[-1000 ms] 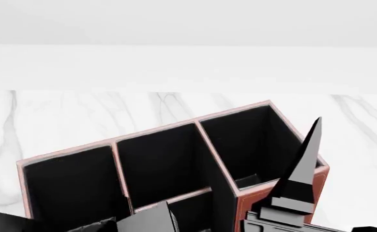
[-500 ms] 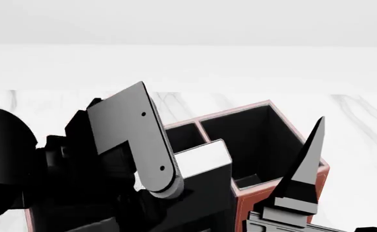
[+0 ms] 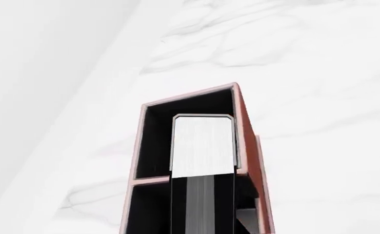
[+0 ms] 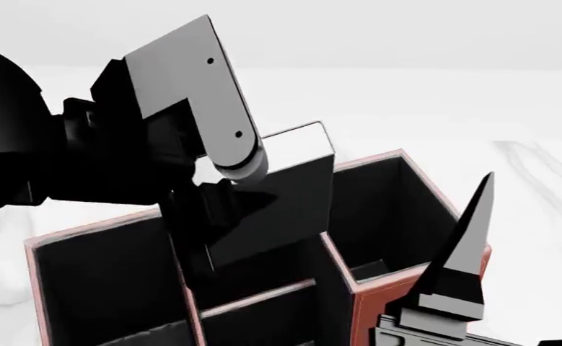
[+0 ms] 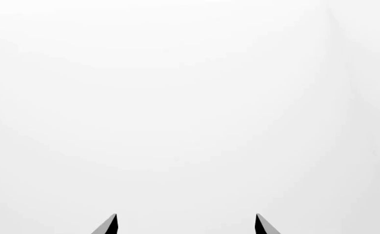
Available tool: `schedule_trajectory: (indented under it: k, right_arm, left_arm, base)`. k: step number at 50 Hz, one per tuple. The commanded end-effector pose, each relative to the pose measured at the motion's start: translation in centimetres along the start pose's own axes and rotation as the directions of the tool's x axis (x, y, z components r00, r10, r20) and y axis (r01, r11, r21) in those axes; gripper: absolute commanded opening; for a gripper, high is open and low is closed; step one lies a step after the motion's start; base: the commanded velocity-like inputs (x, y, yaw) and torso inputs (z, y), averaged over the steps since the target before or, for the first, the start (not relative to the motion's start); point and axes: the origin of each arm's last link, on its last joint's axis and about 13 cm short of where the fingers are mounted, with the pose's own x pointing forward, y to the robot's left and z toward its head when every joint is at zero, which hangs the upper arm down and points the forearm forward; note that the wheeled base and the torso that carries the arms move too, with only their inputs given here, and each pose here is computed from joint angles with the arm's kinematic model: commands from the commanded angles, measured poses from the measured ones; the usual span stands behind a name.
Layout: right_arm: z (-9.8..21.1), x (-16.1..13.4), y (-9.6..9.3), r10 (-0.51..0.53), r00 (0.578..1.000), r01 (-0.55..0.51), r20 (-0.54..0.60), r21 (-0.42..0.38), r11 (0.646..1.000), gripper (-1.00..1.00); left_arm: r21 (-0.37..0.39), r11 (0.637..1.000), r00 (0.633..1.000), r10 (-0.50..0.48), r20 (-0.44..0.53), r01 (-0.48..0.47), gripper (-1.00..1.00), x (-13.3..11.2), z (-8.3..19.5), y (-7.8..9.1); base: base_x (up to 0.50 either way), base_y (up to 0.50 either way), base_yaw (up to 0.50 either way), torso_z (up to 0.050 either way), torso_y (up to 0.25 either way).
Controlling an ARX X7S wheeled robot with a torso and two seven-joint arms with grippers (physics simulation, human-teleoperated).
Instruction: Pick up the book and place it in the front compartment of the caddy.
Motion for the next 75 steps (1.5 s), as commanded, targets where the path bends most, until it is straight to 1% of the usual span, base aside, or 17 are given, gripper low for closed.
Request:
schedule_trajectory:
  k: [1,3,5,8,15,16,17,22,23,31,35,37,47,55,59,67,75]
  right_arm:
    - [-0.2,0.2,-0.1,0.032,0.999,-0.031,0.036,-0.025,0.999,1.0]
    - [-0.2,0.2,-0.1,0.031,0.999,-0.03,0.037,-0.025,0.999,1.0]
    - [-0.2,0.2,-0.2,0.029,0.999,-0.028,0.038,-0.024,0.999,1.0]
    - [-0.2,0.2,-0.3,0.026,0.999,-0.025,0.038,-0.024,0.999,1.0]
    - [-0.1,0.2,-0.4,0.021,0.999,-0.02,0.04,-0.024,1.0,1.0]
    - [-0.1,0.2,-0.4,0.021,0.999,-0.02,0.039,-0.024,1.0,1.0]
    - [-0.2,0.2,-0.4,0.021,0.999,-0.02,0.038,-0.025,1.0,1.0]
    - [-0.1,0.2,-0.4,0.021,0.999,-0.02,0.036,-0.024,1.0,1.0]
    - [-0.2,0.2,-0.4,0.021,0.999,-0.02,0.035,-0.025,0.999,1.0]
    - [-0.4,0.2,-0.5,0.019,0.999,-0.018,0.031,-0.027,0.999,1.0]
    - [-0.3,0.2,-0.4,0.021,0.999,-0.021,0.031,-0.027,0.999,1.0]
    - [-0.3,0.2,-0.4,0.021,0.999,-0.02,0.03,-0.027,0.999,1.0]
    - [-0.5,0.2,-0.4,0.021,0.999,-0.02,0.028,-0.03,0.999,1.0]
    - [-0.6,0.2,-0.5,0.02,0.999,-0.019,0.027,-0.033,0.999,1.0]
    - [-0.6,0.2,-0.5,0.021,0.999,-0.02,0.026,-0.033,0.999,1.0]
    - [-0.6,0.3,-0.5,0.019,1.0,-0.018,0.025,-0.036,0.999,1.0]
    - [-0.7,0.3,-0.6,0.018,1.0,-0.017,0.024,-0.036,0.999,1.0]
  left_arm:
    - [0.02,0.997,0.997,0.073,0.041,-0.074,-1.0,0.1,0.9,1.9]
    - [0.024,0.996,0.996,0.083,0.044,-0.084,-1.0,0.5,0.4,2.0]
    - [0.02,0.997,0.996,0.075,0.042,-0.075,-1.0,0.7,0.2,2.1]
    - [0.0,0.997,0.996,0.081,0.034,-0.081,-1.0,1.2,-0.3,2.1]
    - [-0.015,0.995,0.994,0.095,0.045,-0.095,-1.0,2.2,-1.6,2.5]
    - [-0.023,0.995,0.995,0.095,0.022,-0.094,-1.0,2.4,-1.8,2.5]
    - [-0.025,0.994,0.994,0.106,0.028,-0.105,-1.0,2.5,-1.9,2.6]
    - [-0.023,0.995,0.995,0.099,0.014,-0.098,-1.0,3.0,-2.4,2.5]
    - [-0.038,0.994,0.995,0.103,0.006,-0.102,-1.0,3.1,-2.6,2.6]
    - [-0.022,0.994,0.994,0.109,-0.015,-0.109,-1.0,3.9,-3.6,2.8]
    - [-0.025,0.993,0.993,0.117,-0.007,-0.117,-1.0,4.3,-4.1,2.9]
    - [-0.012,0.993,0.993,0.12,-0.009,-0.12,-1.0,4.4,-4.3,2.9]
    - [-0.026,0.995,0.995,0.1,-0.024,-0.101,-1.0,5.5,-5.3,2.7]
    - [-0.04,0.995,0.996,0.092,-0.016,-0.092,-1.0,6.2,-5.7,2.7]
    - [-0.035,0.995,0.996,0.094,-0.005,-0.094,-1.0,6.7,-6.1,2.7]
    - [-0.044,0.994,0.994,0.102,-0.023,-0.103,-1.0,7.6,-6.8,3.0]
    - [-0.051,0.994,0.995,0.092,-0.032,-0.094,-1.0,8.5,-7.5,2.8]
  base:
    - [0.0,0.0,0.0,0.0,0.0]
    - [0.0,0.0,0.0,0.0,0.0]
    - [0.0,0.0,0.0,0.008,0.005]
    - [0.0,0.0,0.0,0.0,0.0]
    - [0.0,0.0,0.0,0.0,0.001]
    - [0.0,0.0,0.0,0.0,0.0]
    - [0.0,0.0,0.0,0.0,0.0]
    - [0.0,0.0,0.0,0.0,0.002]
    - [0.0,0.0,0.0,0.0,0.0]
    - [0.0,0.0,0.0,0.0,0.001]
    - [0.0,0.0,0.0,0.0,0.003]
    - [0.0,0.0,0.0,0.0,0.0]
    - [0.0,0.0,0.0,0.0,0.001]
    - [0.0,0.0,0.0,0.001,0.001]
    - [0.0,0.0,0.0,0.0,0.003]
    - [0.0,0.0,0.0,0.0,0.001]
    - [0.0,0.0,0.0,0.0,0.001]
